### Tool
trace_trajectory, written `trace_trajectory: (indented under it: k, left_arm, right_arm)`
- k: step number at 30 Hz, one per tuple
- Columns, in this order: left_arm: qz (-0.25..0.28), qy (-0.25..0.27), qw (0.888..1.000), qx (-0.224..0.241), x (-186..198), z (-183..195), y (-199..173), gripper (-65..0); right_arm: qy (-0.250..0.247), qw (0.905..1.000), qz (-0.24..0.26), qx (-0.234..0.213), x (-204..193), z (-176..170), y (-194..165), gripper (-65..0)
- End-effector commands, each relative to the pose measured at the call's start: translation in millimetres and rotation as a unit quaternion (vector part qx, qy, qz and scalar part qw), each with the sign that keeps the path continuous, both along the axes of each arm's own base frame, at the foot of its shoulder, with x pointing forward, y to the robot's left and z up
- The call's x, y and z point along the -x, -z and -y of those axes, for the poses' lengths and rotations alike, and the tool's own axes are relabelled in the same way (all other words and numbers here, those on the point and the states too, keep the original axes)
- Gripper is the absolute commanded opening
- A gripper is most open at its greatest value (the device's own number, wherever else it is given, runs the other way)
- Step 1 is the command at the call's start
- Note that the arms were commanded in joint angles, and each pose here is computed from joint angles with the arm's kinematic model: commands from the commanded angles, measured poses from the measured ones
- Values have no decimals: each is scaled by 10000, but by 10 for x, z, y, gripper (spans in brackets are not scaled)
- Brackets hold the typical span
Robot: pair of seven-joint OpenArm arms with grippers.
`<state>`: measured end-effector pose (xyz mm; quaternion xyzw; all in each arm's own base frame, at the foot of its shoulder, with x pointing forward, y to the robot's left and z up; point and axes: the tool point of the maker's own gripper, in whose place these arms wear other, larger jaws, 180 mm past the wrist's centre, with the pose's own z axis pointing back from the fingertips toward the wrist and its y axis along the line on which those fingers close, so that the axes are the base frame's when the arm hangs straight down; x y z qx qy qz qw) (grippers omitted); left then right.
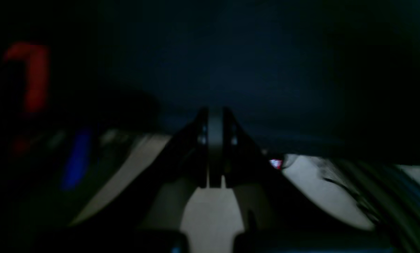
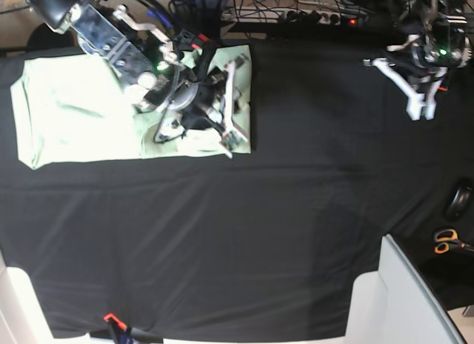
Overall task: Fold the T-shirt properly
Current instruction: 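Open the right gripper and lift it off the folded shirt, then move the left gripper down to the folded shirt's outer edge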
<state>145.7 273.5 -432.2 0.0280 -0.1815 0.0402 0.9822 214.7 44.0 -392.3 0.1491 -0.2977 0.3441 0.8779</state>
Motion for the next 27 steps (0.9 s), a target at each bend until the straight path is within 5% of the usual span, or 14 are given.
trace_trajectory:
  k: [1, 3, 8, 13, 20, 27]
  left_arm:
    - [111, 142, 9998, 55, -53, 69, -44, -650]
    - [18, 266, 9990, 346, -37, 281, 15, -650]
    - [-23, 878, 9917, 938, -39, 769, 73, -650]
    - [-118, 1588, 9770, 1418, -100, 1322, 89, -650]
    - [38, 1757, 9694, 1715, -235, 1650, 41, -650]
    - [263, 1815, 9662, 1812, -405, 1725, -37, -650]
  right_arm:
    - [219, 9996, 186, -50, -113, 94, -120, -588]
    - [575, 9981, 197, -61, -206, 268, -189, -650]
    - [1422, 9897, 172, 17, -365, 750, -157, -647]
    - [2362, 9714, 169, 149, -503, 1332, -132, -647]
    - [3121, 9486, -162, 496, -461, 1907, 31, -647]
    - [3298, 9422, -430, 395, -351, 1866, 156, -647]
